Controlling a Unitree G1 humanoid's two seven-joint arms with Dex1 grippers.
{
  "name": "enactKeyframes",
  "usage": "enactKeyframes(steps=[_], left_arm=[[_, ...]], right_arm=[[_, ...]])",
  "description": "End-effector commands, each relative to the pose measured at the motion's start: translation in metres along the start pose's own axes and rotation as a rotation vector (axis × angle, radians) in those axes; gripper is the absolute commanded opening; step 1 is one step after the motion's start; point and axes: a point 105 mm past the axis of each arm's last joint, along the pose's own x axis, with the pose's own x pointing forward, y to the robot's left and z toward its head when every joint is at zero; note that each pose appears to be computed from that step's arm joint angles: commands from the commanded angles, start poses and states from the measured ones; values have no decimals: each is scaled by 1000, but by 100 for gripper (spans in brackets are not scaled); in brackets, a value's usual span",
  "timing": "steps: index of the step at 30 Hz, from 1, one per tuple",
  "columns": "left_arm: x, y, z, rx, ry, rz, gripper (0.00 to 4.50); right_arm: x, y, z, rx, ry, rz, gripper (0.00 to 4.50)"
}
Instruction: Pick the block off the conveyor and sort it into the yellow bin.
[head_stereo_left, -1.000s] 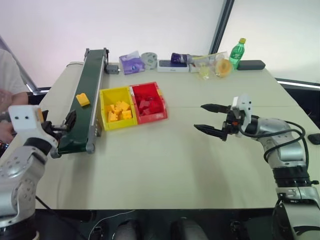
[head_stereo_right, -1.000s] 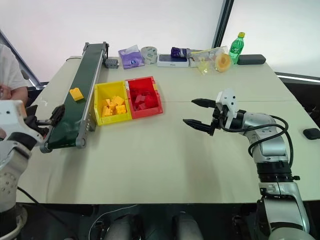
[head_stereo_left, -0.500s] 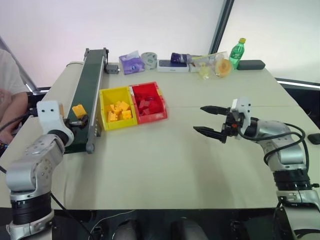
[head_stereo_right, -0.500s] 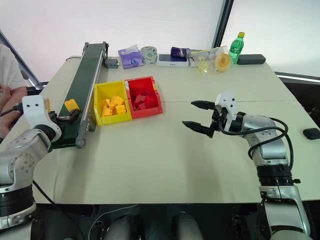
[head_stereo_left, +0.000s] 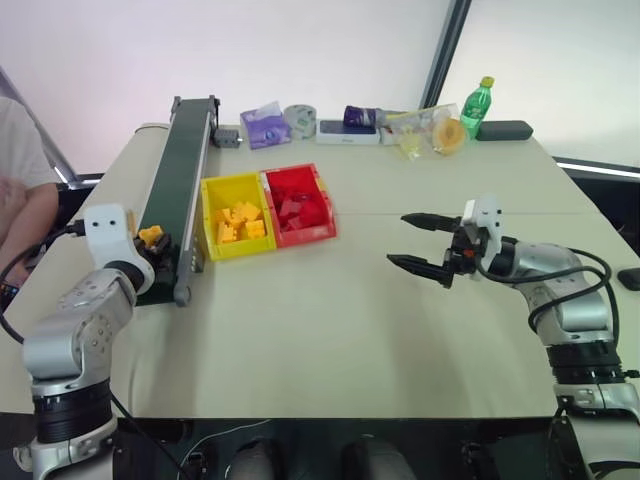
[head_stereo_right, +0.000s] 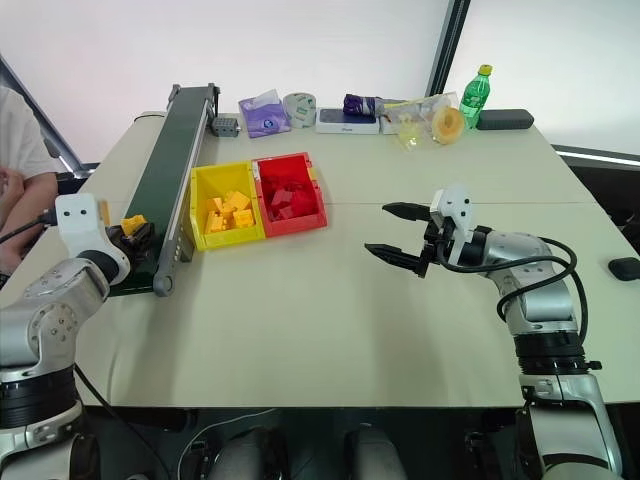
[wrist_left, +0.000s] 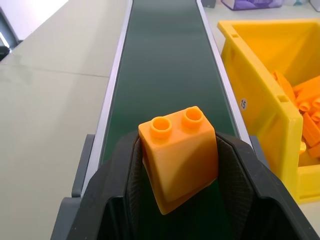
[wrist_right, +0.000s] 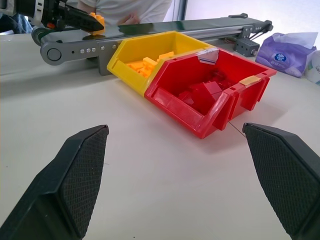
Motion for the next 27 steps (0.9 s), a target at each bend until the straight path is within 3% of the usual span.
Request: enactKeyframes(steps=[1,5,11,16,23,27], left_arm=[[-5,-4,48,-21,-198,-10,161],[-3,-36,73,26,-302,-160,161],[33,-78,81,40,-325,-258,161],[64,-98,69,89,-284,-263,161],[89,-100,47,65,-195,-233,161],[91,-99,52,44,-219,-242,353]], right_arm=[[-2,-4,16,-53,-35,-7,450],[-1,-4,17,-54,-39,-9,450],[3,-4,18,-55,-56,-10,450],[3,-5,20,-55,-69,-19,450],[2,-4,25,-61,-84,-38,450],[1,-3,25,-60,-82,-42,450]])
